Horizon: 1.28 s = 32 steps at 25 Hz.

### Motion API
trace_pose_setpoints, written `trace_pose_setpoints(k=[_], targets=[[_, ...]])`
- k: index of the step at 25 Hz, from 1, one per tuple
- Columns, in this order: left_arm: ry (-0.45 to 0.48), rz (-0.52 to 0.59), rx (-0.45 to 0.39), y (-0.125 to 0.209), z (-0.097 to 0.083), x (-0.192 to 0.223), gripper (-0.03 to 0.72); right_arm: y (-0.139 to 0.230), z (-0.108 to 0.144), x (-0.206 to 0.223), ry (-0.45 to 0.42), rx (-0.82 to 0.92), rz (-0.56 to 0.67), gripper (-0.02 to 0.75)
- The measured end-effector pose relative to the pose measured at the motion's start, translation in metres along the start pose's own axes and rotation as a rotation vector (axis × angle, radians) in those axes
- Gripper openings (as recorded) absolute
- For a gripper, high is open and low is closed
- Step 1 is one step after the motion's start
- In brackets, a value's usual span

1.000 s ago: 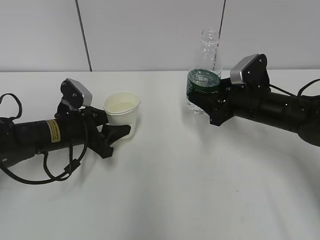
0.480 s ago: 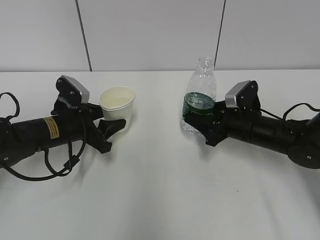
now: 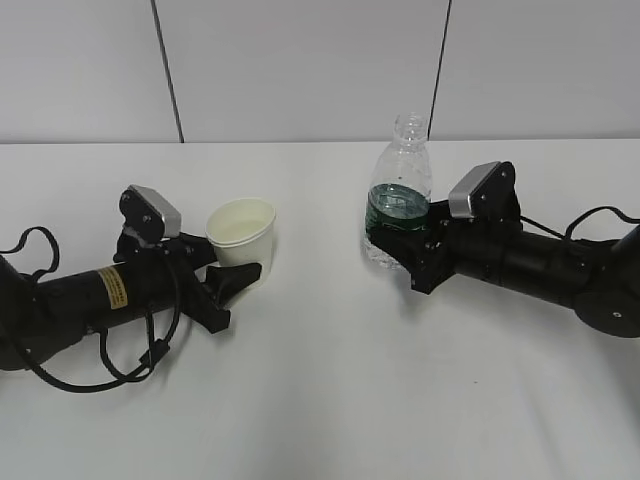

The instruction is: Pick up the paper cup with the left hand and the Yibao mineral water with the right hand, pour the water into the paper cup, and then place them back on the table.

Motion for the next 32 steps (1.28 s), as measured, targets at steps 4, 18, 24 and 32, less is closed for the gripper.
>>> trace_pose_setpoints(k=[4,18,24,32], targets=[[0.003,-0.002,0.0,0.0,-0.001,0.0,0.456,0.0,0.0,0.0,0.0,-0.002,0.0,0.392],[0.0,0.003,-0.022,0.001,0.002,-0.007,0.528,0.004,-0.001,0.0,0.006,-0.006,0.021,0.392],[-0.04,0.015,-0.049,-0.001,0.008,-0.031,0.528,0.006,-0.001,0.0,0.005,-0.013,0.028,0.392],[-0.035,0.011,-0.048,-0.009,0.0,-0.042,0.528,0.031,0.001,0.002,0.002,0.038,0.054,0.392]])
Point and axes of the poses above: a point on each arm's last joint axis where the gripper is mounted, x pointing out along that axis toward the gripper, z along the wrist's bending axis when the last joint is at zero, y = z × x, the point moved 8 cm from there along x, pointing out along that axis toward the gripper, and after that the axes turned 2 degrees about x, right-handed, at the moved point
